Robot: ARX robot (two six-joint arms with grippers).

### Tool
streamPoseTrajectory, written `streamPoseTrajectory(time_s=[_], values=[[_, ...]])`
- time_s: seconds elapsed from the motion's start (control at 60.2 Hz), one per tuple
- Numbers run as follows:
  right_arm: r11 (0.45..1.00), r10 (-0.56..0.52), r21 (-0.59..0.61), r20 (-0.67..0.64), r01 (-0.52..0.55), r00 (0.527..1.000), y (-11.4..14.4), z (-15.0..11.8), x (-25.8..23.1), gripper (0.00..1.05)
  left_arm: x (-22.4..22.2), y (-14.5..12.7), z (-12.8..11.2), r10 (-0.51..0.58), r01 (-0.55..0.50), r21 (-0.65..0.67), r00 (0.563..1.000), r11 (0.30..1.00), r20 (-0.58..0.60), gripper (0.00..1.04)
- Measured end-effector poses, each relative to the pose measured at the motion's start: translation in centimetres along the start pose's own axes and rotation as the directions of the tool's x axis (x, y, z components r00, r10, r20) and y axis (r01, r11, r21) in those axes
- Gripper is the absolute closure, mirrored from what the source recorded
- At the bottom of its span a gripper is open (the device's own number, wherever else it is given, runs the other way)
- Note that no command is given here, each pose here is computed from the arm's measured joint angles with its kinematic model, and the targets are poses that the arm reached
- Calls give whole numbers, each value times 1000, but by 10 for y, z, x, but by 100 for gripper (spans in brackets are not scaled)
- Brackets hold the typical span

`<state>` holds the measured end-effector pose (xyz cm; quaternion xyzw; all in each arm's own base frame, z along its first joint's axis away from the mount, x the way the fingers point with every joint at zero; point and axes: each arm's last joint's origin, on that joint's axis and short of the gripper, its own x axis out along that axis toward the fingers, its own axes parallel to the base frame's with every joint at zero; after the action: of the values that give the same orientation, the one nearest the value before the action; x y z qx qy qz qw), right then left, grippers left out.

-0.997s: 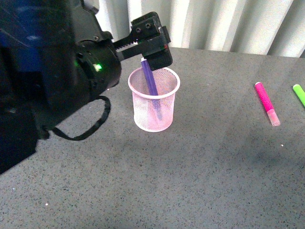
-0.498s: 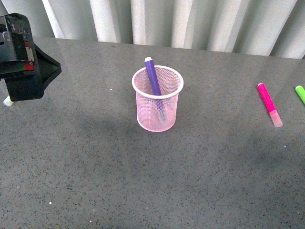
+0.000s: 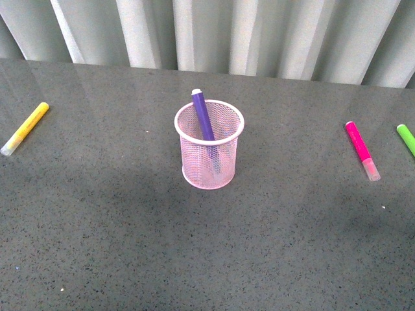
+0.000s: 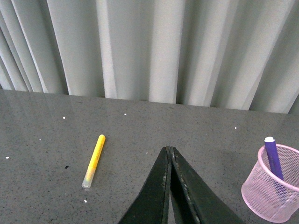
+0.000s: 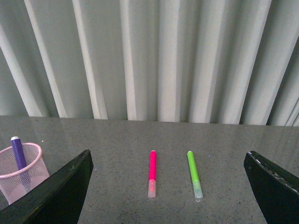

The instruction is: Insert purple and pink pens into pink cup

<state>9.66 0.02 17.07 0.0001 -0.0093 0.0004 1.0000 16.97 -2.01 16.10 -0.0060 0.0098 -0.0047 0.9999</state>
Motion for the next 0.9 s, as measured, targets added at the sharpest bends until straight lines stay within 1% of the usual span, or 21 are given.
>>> streamPoseTrajectory(time_s=[0.216,0.282,0.365,0.897], values=[[1000,0,0,0,0,1000,0,0,0,7,-16,8,1,8,-8,5,1000,1000,3,101],[1000,0,0,0,0,1000,0,0,0,7,-20,13,1,-16,16,5,1000,1000,6,101],[1000,0,0,0,0,1000,0,0,0,7,-26,19,2,9,-9,5,1000,1000,11,101],[1000,0,0,0,0,1000,0,0,0,7,-50,19,8,9,-9,4,1000,1000,30,101]])
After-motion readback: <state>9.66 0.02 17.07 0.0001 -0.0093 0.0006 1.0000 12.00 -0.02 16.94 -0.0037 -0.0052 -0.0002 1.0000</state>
